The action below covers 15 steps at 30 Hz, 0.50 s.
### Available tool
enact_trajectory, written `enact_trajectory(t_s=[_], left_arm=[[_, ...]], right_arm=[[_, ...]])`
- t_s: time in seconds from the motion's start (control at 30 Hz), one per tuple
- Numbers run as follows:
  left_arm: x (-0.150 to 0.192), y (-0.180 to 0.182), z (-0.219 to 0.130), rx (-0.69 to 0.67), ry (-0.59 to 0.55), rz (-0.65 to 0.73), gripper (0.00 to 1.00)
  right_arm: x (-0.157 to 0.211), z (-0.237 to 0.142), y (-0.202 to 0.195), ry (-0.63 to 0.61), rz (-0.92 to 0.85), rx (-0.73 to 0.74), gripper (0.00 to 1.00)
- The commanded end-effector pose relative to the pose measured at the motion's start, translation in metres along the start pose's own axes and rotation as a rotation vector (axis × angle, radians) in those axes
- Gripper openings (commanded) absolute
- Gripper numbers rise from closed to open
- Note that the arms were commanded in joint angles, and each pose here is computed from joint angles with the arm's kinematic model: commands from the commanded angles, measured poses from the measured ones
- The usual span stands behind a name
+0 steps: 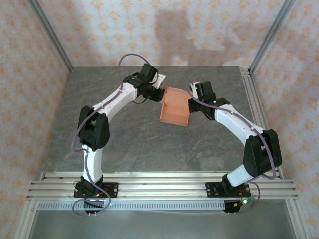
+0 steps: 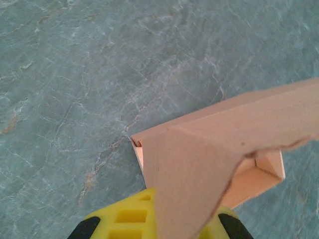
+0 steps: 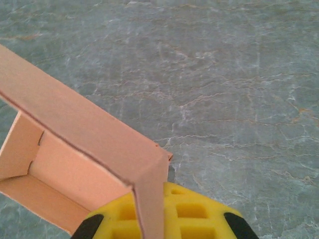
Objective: Fold the paper box
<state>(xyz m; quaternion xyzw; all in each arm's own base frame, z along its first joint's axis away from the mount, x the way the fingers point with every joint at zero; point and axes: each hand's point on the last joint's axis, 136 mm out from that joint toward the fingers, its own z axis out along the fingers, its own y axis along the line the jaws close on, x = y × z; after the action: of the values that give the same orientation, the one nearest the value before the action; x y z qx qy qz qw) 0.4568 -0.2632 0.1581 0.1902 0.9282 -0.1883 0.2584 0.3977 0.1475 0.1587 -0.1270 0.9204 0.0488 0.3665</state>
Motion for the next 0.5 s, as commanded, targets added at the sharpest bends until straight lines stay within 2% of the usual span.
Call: enact_trajectory(t_s=[0.0, 0.13, 0.2, 0.47], left_arm=[[-0.012, 0.008, 0.0, -0.091, -0.077, -0.135, 0.0], [-0.015, 0.014, 0.002, -0.145, -0.129, -0.203, 0.0], [-0.017, 0.011, 0.005, -0.123, -0.146, -0.222, 0.0], [-0.01, 0.006, 0.022, -0.121, -0.117, -0.225, 0.0]], right_arm=[[-0.027, -0.008, -0.008, -0.153, 0.111, 0.089, 0.0], [-0.034, -0.008, -0.005, -0.237, 0.188, 0.116, 0.0], [-0.036, -0.008, -0.004, -0.267, 0.213, 0.131, 0.0], [-0.037, 0.0, -0.003, -0.333, 0.302, 0.154, 0.0]])
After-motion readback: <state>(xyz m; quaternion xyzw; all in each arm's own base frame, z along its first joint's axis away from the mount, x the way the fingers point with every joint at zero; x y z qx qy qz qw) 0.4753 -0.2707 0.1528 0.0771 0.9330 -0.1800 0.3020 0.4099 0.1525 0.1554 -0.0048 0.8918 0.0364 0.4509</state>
